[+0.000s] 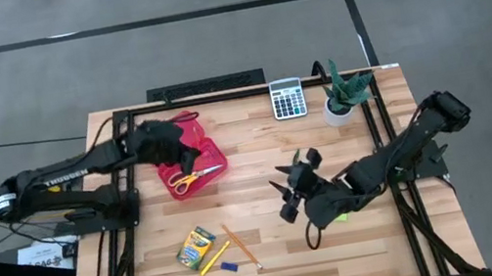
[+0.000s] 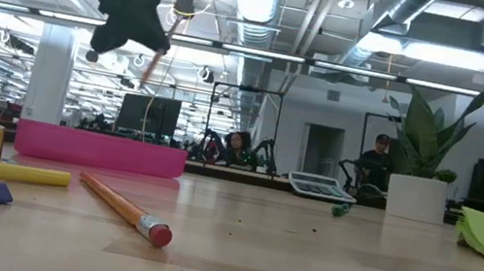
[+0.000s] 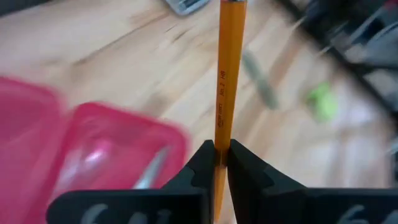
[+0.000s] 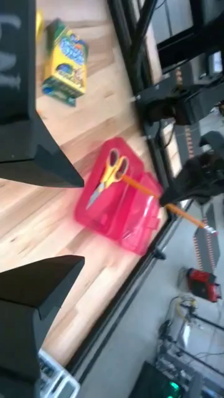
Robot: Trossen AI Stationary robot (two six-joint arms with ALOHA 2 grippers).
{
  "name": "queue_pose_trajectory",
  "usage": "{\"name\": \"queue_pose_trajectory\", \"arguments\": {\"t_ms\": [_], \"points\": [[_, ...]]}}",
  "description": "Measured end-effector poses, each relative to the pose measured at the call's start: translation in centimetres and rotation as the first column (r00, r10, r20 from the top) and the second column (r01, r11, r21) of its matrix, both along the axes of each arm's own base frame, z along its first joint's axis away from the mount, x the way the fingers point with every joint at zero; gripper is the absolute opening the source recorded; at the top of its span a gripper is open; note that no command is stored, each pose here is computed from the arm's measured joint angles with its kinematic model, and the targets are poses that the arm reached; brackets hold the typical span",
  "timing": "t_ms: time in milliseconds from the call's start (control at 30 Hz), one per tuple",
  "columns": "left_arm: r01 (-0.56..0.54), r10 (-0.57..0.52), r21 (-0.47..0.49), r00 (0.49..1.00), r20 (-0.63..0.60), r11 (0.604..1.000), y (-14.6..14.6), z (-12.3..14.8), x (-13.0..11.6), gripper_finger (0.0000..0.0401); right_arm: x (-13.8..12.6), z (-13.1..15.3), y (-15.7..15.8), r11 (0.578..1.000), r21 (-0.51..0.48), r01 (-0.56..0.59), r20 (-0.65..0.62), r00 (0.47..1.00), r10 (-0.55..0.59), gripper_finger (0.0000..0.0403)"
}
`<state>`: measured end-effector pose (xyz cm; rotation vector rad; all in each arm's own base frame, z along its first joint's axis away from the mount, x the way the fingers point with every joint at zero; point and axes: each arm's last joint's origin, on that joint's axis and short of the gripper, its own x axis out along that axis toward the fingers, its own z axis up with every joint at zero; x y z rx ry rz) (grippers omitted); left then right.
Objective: Pack school essentials
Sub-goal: Put the right orange pencil into the red supply box
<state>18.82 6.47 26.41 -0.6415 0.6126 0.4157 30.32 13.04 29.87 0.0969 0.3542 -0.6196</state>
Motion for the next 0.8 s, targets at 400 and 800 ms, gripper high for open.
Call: {"name": "queue_pose_trajectory", "arguments": {"t_ms": [400, 800], "points": [[0.127, -0.076, 0.040, 0.787, -0.613, 0.991, 2.9, -0.6, 0.8, 0.0019, -1.1, -1.9, 1.1, 0.995, 0.084, 0.054, -0.042, 0.998, -0.050, 0.0181], [0.208, -0.161, -0.043, 0.597, -0.786, 0.977, 3.7, -5.9, 3.9, 0.0020, -1.2, -1.8, 1.5, 0.991, 0.119, 0.057, -0.015, 0.998, -0.056, 0.0175]]}}
